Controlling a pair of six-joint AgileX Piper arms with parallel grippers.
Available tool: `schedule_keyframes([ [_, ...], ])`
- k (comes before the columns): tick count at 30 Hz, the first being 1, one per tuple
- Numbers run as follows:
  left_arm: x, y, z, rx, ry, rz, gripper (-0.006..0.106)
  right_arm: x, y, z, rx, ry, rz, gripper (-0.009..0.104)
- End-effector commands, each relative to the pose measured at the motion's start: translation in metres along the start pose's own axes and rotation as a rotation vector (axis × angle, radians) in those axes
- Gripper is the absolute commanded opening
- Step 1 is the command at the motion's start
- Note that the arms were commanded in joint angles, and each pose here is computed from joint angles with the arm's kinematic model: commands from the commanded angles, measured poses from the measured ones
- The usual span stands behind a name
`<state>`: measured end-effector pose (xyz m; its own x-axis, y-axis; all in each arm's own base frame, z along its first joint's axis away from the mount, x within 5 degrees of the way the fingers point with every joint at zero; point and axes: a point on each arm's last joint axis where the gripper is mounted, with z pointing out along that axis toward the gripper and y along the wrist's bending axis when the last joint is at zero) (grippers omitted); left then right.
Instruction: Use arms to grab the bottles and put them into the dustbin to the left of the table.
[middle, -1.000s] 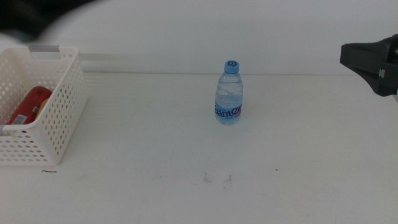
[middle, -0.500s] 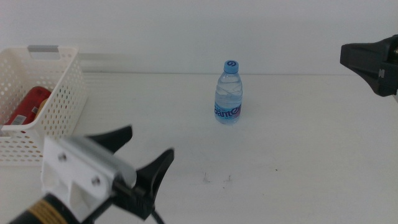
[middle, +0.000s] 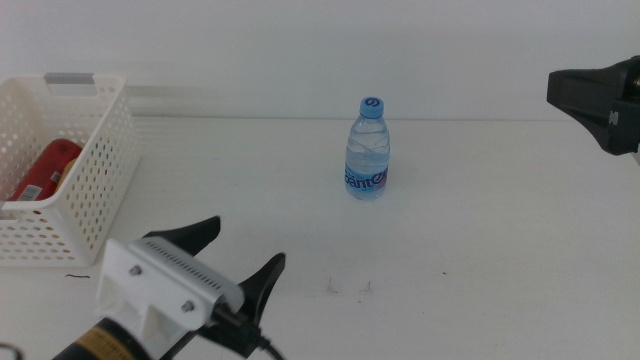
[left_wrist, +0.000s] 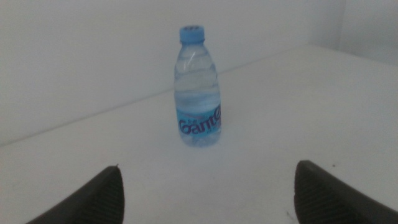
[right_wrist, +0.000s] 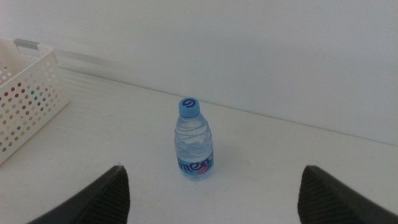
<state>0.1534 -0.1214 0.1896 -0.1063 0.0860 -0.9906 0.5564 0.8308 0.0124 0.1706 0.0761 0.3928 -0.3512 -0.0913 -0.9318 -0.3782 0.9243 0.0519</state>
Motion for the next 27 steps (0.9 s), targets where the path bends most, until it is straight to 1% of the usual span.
schedule_keyframes([
  [1, -0.005, -0.002, 0.008, 0.010, -0.038, 0.005, 0.094, -0.002, 0.001, -0.002, -0.003, -0.013, -0.012, 0.088],
  [3, -0.003, -0.005, 0.025, 0.013, -0.013, 0.000, 0.094, -0.002, 0.001, -0.002, -0.003, -0.013, -0.012, 0.088],
  [5, 0.005, -0.008, 0.048, 0.011, 0.025, -0.041, 0.094, -0.002, 0.001, -0.002, -0.003, -0.013, -0.012, 0.088],
  [7, 0.011, -0.011, 0.069, 0.006, 0.013, -0.080, 0.094, -0.002, 0.001, -0.002, -0.003, -0.013, -0.012, 0.088],
  [10, 0.015, -0.014, 0.099, 0.002, -0.039, -0.083, 0.094, -0.002, 0.001, -0.002, -0.003, -0.013, -0.012, 0.088],
  [15, 0.026, -0.014, 0.144, -0.014, -0.002, -0.087, 0.094, -0.002, 0.001, -0.002, -0.003, -0.013, -0.012, 0.088],
  [17, 0.028, -0.011, 0.160, -0.018, 0.004, -0.107, 0.094, -0.002, 0.001, -0.002, -0.003, -0.013, -0.012, 0.088],
  [24, 0.037, 0.007, 0.209, 0.058, 0.024, -0.116, 0.094, -0.002, 0.001, -0.002, -0.003, -0.013, -0.012, 0.088],
  [27, 0.042, 0.017, 0.233, 0.064, 0.012, -0.113, 0.094, -0.002, 0.001, -0.002, -0.003, -0.013, -0.012, 0.088],
])
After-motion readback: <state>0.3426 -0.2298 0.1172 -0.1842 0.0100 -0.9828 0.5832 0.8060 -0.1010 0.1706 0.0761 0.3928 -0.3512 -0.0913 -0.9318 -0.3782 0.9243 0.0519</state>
